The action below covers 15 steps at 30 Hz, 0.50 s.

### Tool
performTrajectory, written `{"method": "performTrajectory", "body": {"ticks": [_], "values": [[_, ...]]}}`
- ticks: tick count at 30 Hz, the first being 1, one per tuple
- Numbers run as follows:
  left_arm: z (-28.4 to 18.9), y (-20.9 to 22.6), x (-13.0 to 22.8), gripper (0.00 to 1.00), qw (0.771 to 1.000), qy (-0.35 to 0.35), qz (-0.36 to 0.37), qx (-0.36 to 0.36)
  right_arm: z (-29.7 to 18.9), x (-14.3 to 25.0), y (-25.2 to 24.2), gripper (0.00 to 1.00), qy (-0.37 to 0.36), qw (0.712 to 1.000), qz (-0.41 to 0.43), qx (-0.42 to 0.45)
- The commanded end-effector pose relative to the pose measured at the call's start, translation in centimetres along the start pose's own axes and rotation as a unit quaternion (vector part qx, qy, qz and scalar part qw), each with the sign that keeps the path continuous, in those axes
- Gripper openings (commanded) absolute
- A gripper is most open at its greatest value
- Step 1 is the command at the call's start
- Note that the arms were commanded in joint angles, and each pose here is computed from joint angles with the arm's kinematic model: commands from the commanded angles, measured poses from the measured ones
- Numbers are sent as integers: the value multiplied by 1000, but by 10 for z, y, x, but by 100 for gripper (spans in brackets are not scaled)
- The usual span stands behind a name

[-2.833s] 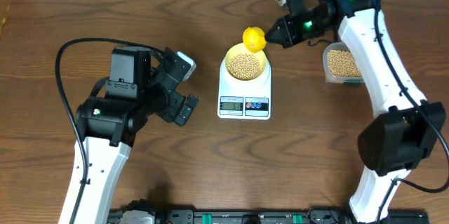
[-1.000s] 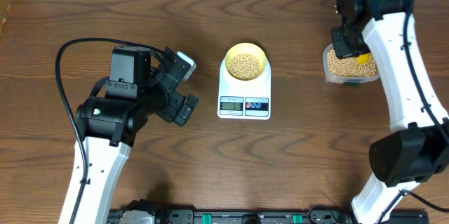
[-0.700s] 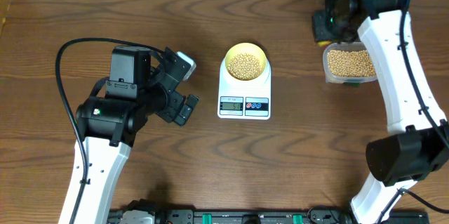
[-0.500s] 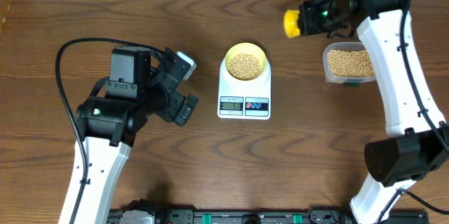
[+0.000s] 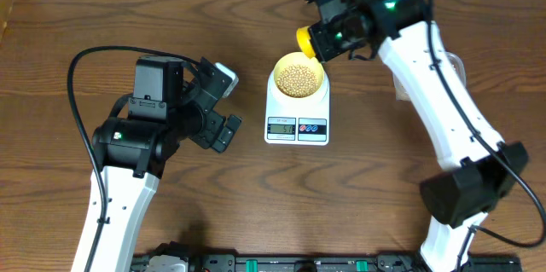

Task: Scoop item into bowl and weigh 50g on scale

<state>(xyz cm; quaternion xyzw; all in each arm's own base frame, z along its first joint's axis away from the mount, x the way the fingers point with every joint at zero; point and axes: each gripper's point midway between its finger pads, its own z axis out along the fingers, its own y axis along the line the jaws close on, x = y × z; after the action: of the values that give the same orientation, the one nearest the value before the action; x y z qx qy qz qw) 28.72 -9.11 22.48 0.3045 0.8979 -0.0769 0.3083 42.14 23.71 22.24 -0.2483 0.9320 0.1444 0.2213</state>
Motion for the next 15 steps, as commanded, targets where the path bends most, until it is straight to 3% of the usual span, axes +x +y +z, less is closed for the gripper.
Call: {"method": "performTrajectory", "body": {"ticks": [1, 15], "values": [[1, -1, 1, 98, 1000, 0, 4, 7, 26, 3, 4, 1, 21, 1000, -21, 10], [1, -1, 1, 97, 1000, 0, 4, 7, 78, 26, 9, 1, 82, 994, -42, 52]]}}
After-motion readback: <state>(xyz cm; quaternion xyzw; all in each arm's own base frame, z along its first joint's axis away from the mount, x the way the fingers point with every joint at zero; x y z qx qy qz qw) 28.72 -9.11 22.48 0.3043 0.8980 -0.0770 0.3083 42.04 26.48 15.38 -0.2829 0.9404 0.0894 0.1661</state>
